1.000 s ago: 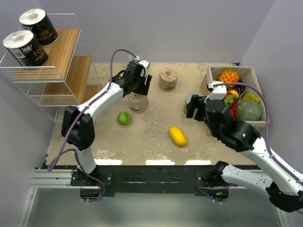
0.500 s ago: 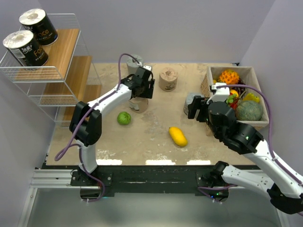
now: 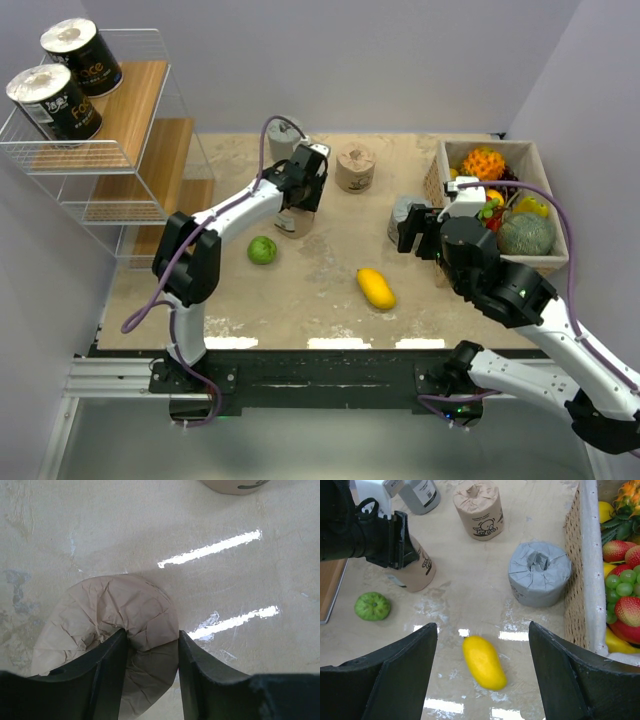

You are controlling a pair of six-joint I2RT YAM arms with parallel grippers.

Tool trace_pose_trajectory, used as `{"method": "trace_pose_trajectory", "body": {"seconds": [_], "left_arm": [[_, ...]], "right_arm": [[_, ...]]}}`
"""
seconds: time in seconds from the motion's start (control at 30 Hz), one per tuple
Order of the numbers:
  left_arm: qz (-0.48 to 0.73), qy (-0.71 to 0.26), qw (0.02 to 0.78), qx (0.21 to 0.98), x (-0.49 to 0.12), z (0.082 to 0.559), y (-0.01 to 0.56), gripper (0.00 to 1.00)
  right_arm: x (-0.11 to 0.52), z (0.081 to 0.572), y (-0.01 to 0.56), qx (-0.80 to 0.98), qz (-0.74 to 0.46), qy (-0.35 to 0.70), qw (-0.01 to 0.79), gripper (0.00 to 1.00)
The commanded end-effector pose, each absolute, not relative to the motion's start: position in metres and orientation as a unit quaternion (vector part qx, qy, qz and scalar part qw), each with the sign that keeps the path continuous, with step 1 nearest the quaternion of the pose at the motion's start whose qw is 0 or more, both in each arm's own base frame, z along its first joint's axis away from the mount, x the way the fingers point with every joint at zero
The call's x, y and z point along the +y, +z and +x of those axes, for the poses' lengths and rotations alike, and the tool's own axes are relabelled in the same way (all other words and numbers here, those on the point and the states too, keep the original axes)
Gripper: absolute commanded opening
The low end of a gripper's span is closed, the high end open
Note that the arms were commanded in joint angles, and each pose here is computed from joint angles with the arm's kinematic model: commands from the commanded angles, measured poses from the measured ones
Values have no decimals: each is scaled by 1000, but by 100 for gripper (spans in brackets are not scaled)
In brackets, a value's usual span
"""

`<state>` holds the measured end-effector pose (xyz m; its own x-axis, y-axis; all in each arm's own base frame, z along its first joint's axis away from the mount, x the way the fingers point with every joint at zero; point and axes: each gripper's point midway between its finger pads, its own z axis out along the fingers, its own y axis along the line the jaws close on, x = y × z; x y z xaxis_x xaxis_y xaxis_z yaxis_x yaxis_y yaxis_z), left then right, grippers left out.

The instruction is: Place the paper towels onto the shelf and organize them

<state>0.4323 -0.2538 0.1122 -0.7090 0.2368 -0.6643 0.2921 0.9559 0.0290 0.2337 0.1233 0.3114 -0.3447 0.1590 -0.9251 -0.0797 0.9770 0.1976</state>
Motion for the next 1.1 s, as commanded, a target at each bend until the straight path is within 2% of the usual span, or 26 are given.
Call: {"method": "trace_pose_trajectory", "body": {"seconds": [0.0, 0.33, 0.87, 1.07], "left_arm": [[178, -32, 355, 917, -259, 431, 114, 45], [189, 8, 361, 913, -237, 424, 128, 40], [184, 64, 439, 877, -209, 432, 219, 39], [172, 113, 483, 851, -190, 439, 277, 40]], "right_arm": [[122, 236, 321, 806, 28, 105, 582, 77], [130, 239, 322, 808, 23, 111, 579, 77], [143, 247, 324, 817, 17, 110, 566, 77], [147, 249, 326, 817, 19, 114, 565, 77]]}}
